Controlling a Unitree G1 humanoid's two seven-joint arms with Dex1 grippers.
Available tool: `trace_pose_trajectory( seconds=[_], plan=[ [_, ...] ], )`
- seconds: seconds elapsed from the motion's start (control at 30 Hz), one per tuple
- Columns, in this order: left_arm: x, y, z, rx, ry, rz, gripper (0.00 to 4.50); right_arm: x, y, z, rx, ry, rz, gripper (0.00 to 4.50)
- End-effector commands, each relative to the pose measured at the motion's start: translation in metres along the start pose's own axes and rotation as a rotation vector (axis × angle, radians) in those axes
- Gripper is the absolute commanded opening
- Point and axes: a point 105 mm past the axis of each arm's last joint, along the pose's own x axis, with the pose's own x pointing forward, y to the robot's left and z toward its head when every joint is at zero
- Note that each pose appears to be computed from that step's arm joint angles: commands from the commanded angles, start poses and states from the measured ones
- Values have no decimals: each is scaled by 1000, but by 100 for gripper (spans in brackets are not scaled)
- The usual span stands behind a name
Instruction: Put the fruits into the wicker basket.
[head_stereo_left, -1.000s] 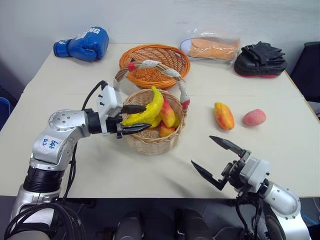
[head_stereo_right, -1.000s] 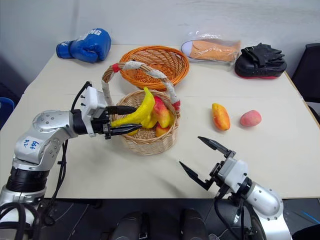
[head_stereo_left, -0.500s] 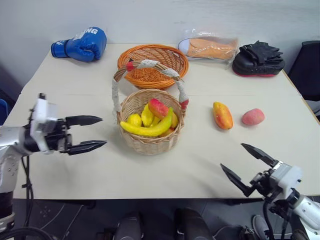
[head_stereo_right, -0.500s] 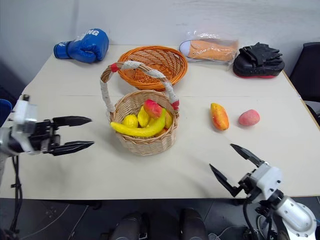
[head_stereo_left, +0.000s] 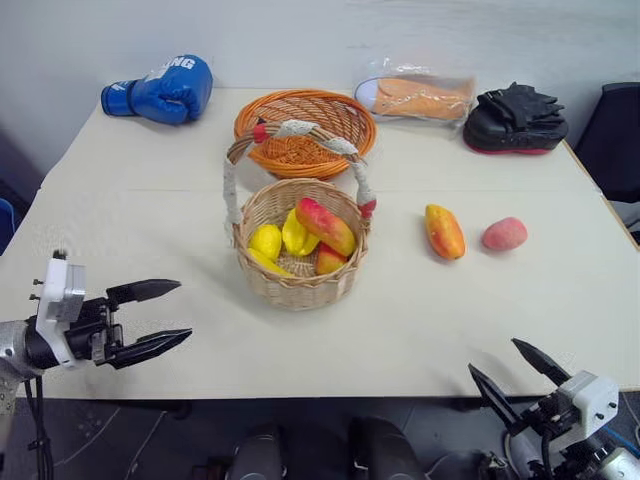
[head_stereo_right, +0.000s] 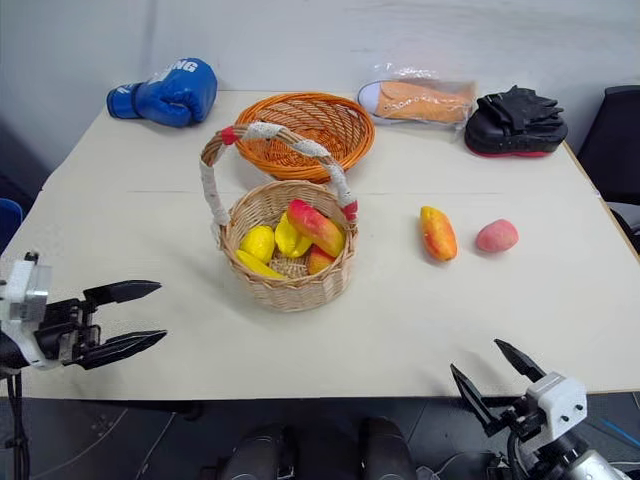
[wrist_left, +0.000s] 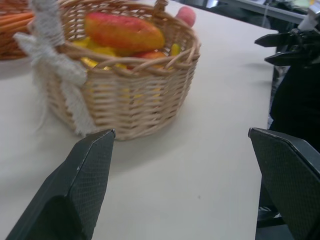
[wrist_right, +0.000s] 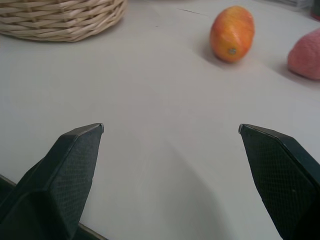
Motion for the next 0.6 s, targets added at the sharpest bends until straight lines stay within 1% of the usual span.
trace_pose_trajectory(
  seconds=[0.03,0.07,0.13,0.17,0.23,0.27,0.3,0.33,0.4,0.5,0.6],
  plan=[
    [4,-3,16,84,-55,21,448,14,-18,28,23,-93,-134,450],
    [6,-5,18,79,-63,14,448,29,-17,42,35,-126,-108,450],
    [13,-9,23,71,-80,-8,448,50,-12,63,33,-141,-27,450],
    [15,-9,25,70,-86,-13,448,55,-12,67,26,-132,-10,450],
    [25,-7,35,51,-120,-36,448,87,-21,91,33,-119,34,450],
    [29,-6,38,28,-124,-45,448,102,-26,100,12,-97,37,450],
    [32,-5,39,26,-129,-41,448,115,-31,104,-17,-50,29,450],
    [34,-4,40,26,-130,-35,448,122,-34,104,-36,-15,18,450],
    [40,-2,44,43,-141,-35,448,152,-52,95,-27,119,-67,450],
    [48,-1,48,55,-170,-41,448,186,-63,94,12,175,-123,450],
    [53,-6,51,61,-185,-71,448,201,-65,81,13,254,-116,450]
  ],
)
